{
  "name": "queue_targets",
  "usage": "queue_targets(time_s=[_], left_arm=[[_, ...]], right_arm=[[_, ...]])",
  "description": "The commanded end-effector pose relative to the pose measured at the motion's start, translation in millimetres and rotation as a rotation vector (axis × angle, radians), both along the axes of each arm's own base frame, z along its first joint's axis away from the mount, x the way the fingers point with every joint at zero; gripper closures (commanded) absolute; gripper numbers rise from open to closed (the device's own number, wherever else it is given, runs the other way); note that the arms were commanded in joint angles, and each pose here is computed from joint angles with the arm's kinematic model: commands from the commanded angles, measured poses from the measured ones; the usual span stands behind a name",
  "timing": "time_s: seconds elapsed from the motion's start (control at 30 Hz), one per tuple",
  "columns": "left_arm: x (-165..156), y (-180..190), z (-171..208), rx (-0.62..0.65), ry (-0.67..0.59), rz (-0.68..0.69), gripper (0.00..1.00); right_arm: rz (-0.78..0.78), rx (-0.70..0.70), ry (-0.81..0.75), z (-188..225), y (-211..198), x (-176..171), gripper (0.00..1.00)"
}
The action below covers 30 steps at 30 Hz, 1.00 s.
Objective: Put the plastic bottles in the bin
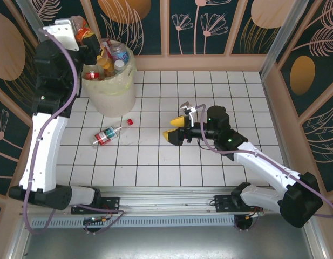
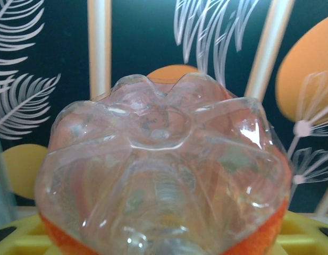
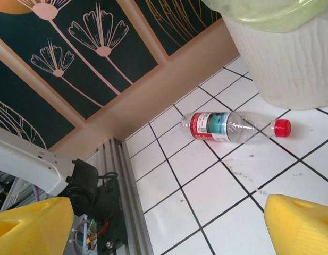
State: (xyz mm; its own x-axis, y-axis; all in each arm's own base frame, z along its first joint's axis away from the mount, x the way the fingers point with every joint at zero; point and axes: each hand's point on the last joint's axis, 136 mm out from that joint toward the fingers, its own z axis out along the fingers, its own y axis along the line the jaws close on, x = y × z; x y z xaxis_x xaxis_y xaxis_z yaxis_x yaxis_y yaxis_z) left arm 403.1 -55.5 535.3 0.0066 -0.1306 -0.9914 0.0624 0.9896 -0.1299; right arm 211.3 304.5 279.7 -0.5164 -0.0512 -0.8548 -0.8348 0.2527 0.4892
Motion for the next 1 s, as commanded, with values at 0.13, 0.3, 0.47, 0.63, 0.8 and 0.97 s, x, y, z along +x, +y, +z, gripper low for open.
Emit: queue_targets(time_s=[0.13,0.3,0.47,0.63,0.8,0.97], left_arm=[[64.0,18.0,-46.9,0.197,0.117,0.131,0.45],[97.2,11.9,-84.7,0.256,0.225,0.115,0.42],[121.5,11.8,-131.8,0.303,0.334,0.125,0.41],[136.4,10.0,-158.7,0.310,0.391,0.123,0.39],[145.9,8.8,-169.3,0.308,0.420,0.121,0.32],[145.0,9.0,-162.5,0.287,0.415,0.126,0.21]], right_arm=[[-0.020,0.008,-0.009,-1.2,-4.6,0.6,0.07],[-0.020,0.008,0.003,-4.3,-5.2,-0.6,0.07],[-0.023,0.000,0.001,-4.8,-6.2,-0.6,0.07],[-0.026,-0.007,0.006,-7.4,-6.9,-0.6,0.07],[-0.030,-0.009,0.008,-8.7,-7.2,-0.7,0.07],[-0.033,-0.014,0.010,-10.4,-7.7,0.1,0.07]])
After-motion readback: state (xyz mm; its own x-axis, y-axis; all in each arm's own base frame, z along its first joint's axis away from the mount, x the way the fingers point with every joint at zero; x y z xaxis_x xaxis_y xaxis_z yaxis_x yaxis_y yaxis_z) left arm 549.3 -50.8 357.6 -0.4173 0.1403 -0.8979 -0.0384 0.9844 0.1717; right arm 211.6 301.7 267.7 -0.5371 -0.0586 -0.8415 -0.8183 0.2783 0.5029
